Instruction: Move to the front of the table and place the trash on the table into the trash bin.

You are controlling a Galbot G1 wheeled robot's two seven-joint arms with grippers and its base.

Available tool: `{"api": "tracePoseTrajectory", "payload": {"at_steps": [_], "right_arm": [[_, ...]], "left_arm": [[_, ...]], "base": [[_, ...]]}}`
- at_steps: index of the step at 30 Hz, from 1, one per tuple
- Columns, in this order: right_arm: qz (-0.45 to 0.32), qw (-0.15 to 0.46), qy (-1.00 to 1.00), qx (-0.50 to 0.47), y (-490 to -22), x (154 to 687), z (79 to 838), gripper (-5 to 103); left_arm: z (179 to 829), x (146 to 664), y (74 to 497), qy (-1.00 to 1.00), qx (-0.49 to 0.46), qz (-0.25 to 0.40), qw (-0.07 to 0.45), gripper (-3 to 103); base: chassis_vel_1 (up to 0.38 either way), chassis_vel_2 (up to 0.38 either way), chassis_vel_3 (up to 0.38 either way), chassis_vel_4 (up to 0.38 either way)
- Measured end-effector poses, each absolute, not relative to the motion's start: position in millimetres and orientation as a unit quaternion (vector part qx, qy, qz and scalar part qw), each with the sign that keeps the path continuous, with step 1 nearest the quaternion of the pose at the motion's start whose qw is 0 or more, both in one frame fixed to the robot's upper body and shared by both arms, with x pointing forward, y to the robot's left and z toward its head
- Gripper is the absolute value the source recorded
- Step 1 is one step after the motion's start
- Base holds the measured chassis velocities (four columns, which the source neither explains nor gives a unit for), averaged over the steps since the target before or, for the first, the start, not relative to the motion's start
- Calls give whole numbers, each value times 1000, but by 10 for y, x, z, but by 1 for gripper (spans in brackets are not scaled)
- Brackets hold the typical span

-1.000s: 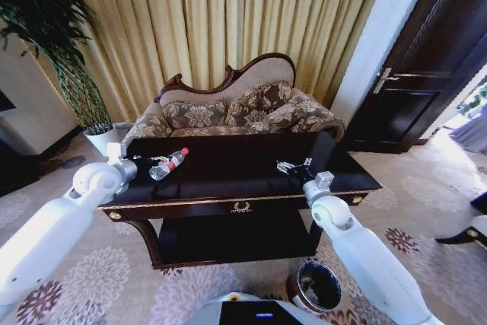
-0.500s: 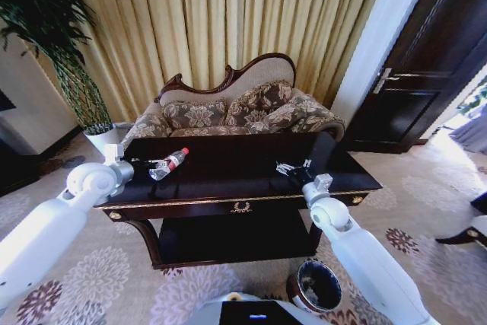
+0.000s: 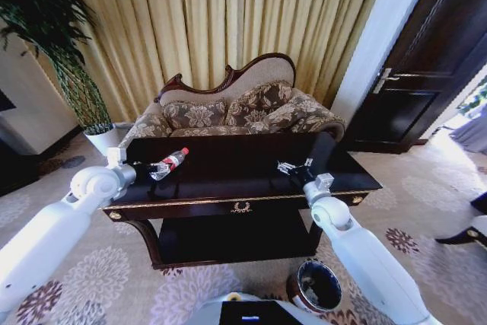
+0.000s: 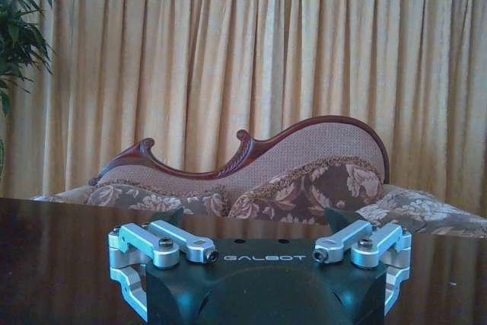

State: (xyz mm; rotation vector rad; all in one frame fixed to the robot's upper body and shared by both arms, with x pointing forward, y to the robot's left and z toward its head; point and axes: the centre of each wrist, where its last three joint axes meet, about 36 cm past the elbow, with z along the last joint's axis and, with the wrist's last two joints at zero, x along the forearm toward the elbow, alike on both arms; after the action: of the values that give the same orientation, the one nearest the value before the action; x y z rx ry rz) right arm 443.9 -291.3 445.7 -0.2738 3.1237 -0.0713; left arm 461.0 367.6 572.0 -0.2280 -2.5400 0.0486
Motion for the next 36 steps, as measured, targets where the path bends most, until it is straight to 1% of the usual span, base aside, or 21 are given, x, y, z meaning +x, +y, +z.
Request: {"api": "tracePoseTrajectory", "payload": {"at_steps": [9, 10, 11, 13, 14, 15, 16, 18, 19, 21, 22, 24, 28, 29, 32, 33, 34, 35, 36], "right_arm": [[-23, 5, 996, -86, -2910, 4448, 4428, 100], [-23, 5, 996, -85, -2910, 4449, 4426, 100], [-23, 5, 996, -86, -2910, 4451, 4426, 100], [-23, 5, 996, -86, -2911, 4452, 4427, 100], [-23, 6, 996, -86, -2912, 4455, 4431, 100], [-23, 6, 996, -86, -2912, 4455, 4431, 100], [-23, 7, 996, -86, -2913, 4455, 4432, 100], [-23, 9, 996, -87, -2918, 4455, 4434, 100], [-22, 10, 996, -87, -2925, 4454, 4435, 100], [-22, 11, 996, -87, -2926, 4452, 4433, 100], [-21, 12, 996, -87, -2929, 4449, 4430, 100], [-21, 13, 996, -87, -2933, 4447, 4430, 100], [-21, 22, 996, -86, -2959, 4454, 4446, 100], [-21, 22, 996, -86, -2959, 4454, 4446, 100], [-23, 26, 996, -84, -2978, 4469, 4468, 100], [-23, 26, 996, -84, -2978, 4469, 4468, 100], [-23, 26, 996, -84, -2980, 4471, 4470, 100], [-23, 27, 996, -82, -2980, 4471, 4471, 100], [-22, 27, 996, -81, -2978, 4471, 4471, 100]], "left_arm": [[5664, 4549, 3716, -952, -80, 23, 296, 100], [5660, 4540, 3719, -951, -80, 24, 297, 102], [5655, 4530, 3722, -951, -80, 24, 297, 100], [5653, 4525, 3725, -951, -80, 24, 297, 100], [5655, 4521, 3730, -951, -80, 25, 297, 95], [5655, 4521, 3730, -951, -80, 25, 297, 95], [5656, 4521, 3730, -951, -80, 25, 297, 92], [5657, 4522, 3727, -951, -81, 26, 297, 92], [5661, 4522, 3723, -951, -81, 26, 296, 81], [5660, 4521, 3718, -951, -82, 27, 296, 81], [5658, 4517, 3709, -951, -83, 28, 296, 70], [5654, 4511, 3704, -951, -84, 28, 296, 70], [5663, 4497, 3703, -951, -85, 29, 295, 48], [5663, 4497, 3703, -951, -85, 29, 295, 48], [5677, 4490, 3706, -951, -88, 29, 294, 39], [5677, 4490, 3706, -951, -88, 29, 294, 39], [5679, 4489, 3703, -951, -88, 30, 293, 35], [5679, 4485, 3697, -952, -90, 30, 293, 35], [5679, 4482, 3692, -952, -91, 30, 292, 32]], "base": [[0, 0, 0, 0], [0, 0, 0, 0], [0, 0, 0, 0], [0, 0, 0, 0], [0, 0, 0, 0], [0, 0, 0, 0], [0, 0, 0, 0], [0, 0, 0, 0], [0, 0, 0, 0], [0, 0, 0, 0], [0, 0, 0, 0], [0, 0, 0, 0], [0, 0, 0, 0], [0, 0, 0, 0], [0, 0, 0, 0], [0, 0, 0, 0], [0, 0, 0, 0], [0, 0, 0, 0], [0, 0, 0, 0]]}}
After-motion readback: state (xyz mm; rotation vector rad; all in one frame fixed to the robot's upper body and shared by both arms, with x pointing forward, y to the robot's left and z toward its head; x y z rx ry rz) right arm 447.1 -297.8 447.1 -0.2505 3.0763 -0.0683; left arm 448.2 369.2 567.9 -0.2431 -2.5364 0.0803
